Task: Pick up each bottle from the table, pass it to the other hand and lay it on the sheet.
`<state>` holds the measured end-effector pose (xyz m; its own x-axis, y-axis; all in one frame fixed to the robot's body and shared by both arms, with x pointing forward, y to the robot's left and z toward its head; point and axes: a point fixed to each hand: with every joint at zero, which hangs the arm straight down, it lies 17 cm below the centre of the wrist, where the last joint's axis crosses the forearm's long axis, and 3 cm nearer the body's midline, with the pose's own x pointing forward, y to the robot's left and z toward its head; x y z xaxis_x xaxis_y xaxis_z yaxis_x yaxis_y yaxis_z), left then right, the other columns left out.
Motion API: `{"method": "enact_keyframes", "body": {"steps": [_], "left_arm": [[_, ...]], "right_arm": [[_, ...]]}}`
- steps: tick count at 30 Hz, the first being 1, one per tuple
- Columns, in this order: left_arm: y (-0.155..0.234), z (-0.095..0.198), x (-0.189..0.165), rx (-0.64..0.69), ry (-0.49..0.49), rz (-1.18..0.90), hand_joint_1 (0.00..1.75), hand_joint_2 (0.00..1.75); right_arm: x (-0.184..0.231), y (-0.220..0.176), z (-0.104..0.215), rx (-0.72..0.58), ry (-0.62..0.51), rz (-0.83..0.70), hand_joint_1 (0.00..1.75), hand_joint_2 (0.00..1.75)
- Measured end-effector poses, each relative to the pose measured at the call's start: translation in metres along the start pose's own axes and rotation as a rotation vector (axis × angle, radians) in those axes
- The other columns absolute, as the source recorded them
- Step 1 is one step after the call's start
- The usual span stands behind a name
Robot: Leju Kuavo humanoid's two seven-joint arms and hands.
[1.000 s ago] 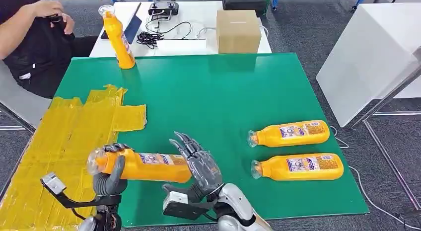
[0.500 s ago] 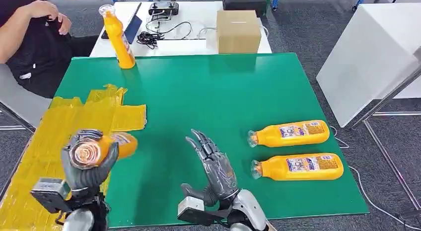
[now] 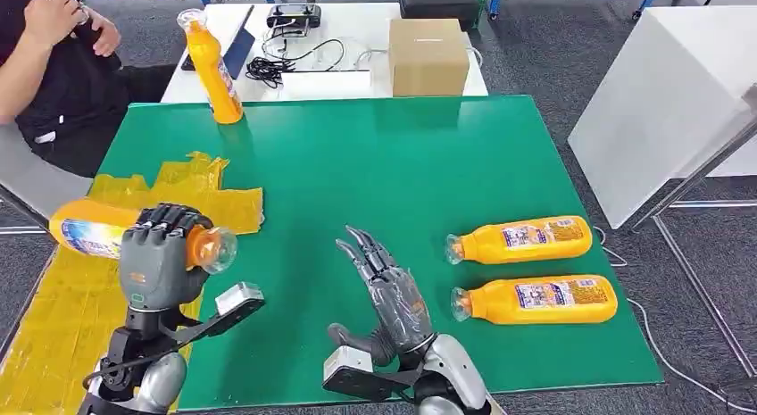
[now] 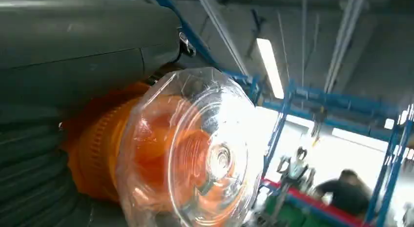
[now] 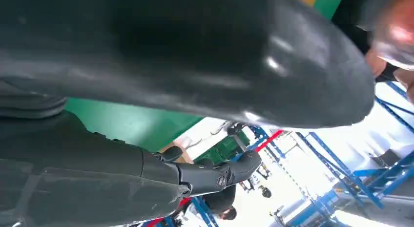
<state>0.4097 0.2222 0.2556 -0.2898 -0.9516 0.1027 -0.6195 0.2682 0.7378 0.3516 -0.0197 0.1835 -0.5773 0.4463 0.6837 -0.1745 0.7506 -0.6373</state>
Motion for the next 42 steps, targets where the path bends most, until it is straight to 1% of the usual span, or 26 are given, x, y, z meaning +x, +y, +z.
{"method": "enact_keyframes", "body": {"steps": [3, 5, 8, 12, 17, 18, 19, 23, 29, 33, 37, 38, 40, 42], "left_arm": [[-0.042, 0.011, -0.002, -0.137, -0.028, -0.051, 1.75, 1.75], [-0.072, 0.025, -0.004, -0.237, -0.04, -0.073, 1.75, 1.75], [-0.107, 0.047, -0.009, -0.355, -0.045, -0.091, 1.75, 1.75], [-0.131, 0.066, -0.014, -0.437, -0.054, -0.105, 1.75, 1.75], [-0.142, 0.076, -0.019, -0.483, -0.054, -0.114, 1.75, 1.75], [-0.145, 0.078, -0.021, -0.5, -0.047, -0.112, 1.55, 1.75], [-0.148, 0.081, -0.023, -0.515, -0.039, -0.107, 0.0, 0.0], [-0.155, 0.088, -0.029, -0.55, -0.013, -0.065, 0.0, 0.0], [-0.152, 0.087, -0.033, -0.538, 0.005, -0.006, 0.0, 0.0], [-0.134, 0.078, -0.039, -0.454, 0.035, 0.032, 0.0, 0.0], [-0.105, 0.07, -0.044, -0.34, 0.07, 0.108, 0.0, 0.0], [-0.097, 0.068, -0.044, -0.311, 0.087, 0.162, 0.0, 0.0], [-0.075, 0.064, -0.046, -0.216, 0.141, 0.339, 0.0, 0.0], [-0.054, 0.058, -0.051, -0.134, 0.183, 0.43, 0.0, 0.0]], "right_arm": [[0.001, 0.0, -0.004, 0.011, -0.001, -0.003, 0.0, 0.0], [0.002, -0.001, -0.007, 0.016, -0.004, -0.004, 0.0, 0.0], [0.004, 0.0, -0.01, 0.024, -0.007, -0.005, 0.0, 0.0], [0.005, -0.001, -0.011, 0.022, -0.01, -0.008, 0.0, 0.0], [0.005, -0.001, -0.012, 0.022, -0.01, -0.007, 0.0, 0.0], [0.005, -0.001, -0.012, 0.022, -0.01, -0.007, 0.0, 0.0], [0.005, -0.001, -0.012, 0.023, -0.009, -0.007, 0.0, 0.0], [0.003, 0.0, -0.012, 0.026, -0.001, -0.007, 0.0, 0.0], [0.001, 0.002, -0.011, 0.038, 0.009, 0.018, 0.0, 0.0], [-0.005, -0.006, -0.007, 0.011, 0.02, 0.045, 0.0, 0.0], [-0.013, -0.028, 0.004, -0.054, 0.027, 0.117, 0.0, 0.0], [-0.016, -0.034, 0.008, -0.066, 0.032, 0.135, 0.0, 0.0], [-0.024, -0.045, 0.022, -0.086, 0.053, 0.169, 0.0, 0.0], [-0.033, -0.055, 0.036, -0.099, 0.075, 0.193, 0.0, 0.0]]}}
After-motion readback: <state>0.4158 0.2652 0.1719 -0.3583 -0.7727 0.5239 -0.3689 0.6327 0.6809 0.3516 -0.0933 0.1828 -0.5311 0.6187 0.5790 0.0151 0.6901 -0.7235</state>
